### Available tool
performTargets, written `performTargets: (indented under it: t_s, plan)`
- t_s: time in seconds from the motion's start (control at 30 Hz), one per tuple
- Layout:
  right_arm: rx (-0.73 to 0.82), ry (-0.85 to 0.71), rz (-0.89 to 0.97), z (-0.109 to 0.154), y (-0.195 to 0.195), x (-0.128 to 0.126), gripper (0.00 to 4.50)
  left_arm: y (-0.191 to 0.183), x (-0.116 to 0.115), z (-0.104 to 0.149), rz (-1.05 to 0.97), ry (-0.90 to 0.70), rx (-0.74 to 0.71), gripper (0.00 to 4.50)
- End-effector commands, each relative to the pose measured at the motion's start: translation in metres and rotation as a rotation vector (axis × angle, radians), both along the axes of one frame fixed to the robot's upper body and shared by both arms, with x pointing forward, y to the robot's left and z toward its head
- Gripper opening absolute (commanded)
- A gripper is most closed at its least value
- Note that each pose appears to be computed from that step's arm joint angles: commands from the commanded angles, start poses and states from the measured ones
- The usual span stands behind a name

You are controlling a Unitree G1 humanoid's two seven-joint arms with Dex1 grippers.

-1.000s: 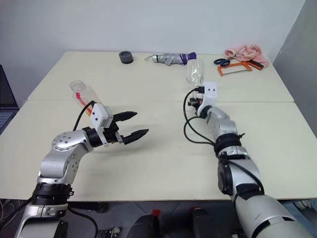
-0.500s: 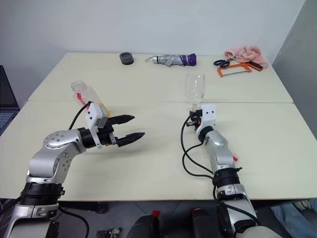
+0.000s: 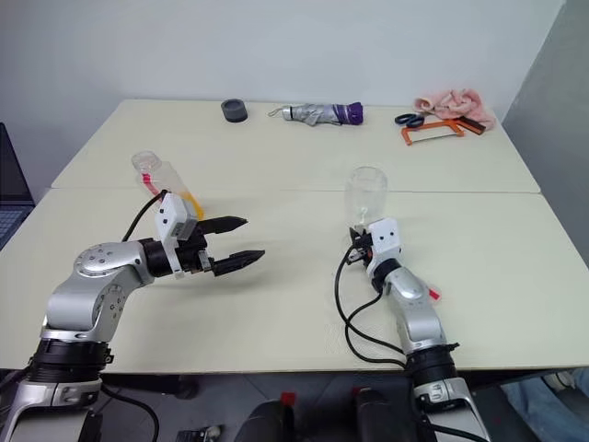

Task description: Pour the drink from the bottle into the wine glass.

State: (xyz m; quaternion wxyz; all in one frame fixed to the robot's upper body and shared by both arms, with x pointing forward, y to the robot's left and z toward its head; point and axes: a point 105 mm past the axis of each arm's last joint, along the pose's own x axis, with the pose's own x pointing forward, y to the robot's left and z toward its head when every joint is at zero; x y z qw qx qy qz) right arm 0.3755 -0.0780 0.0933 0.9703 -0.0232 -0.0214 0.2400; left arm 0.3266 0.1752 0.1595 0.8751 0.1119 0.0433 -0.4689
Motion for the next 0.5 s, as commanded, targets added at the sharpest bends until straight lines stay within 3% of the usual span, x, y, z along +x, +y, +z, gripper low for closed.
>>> performTargets:
  t_s: [0.03, 0.2, 0.5]
  plan:
    - [-0.003, -0.003, 0.034, -0.007, 0.008, -0.002, 0.15, 0.003, 0.000, 0.016, 0.003, -0.059, -0.009, 4.50]
    - [0.043, -0.158, 0.123, 0.031, 0.032, 0.003, 0.15, 0.010, -0.002, 0.025, 0.054, -0.086, -0.050, 4.50]
    - [0.022, -0.168, 0.283, 0.034, 0.086, 0.014, 0.15, 0.017, -0.015, 0.028, 0.085, -0.092, -0.046, 4.50]
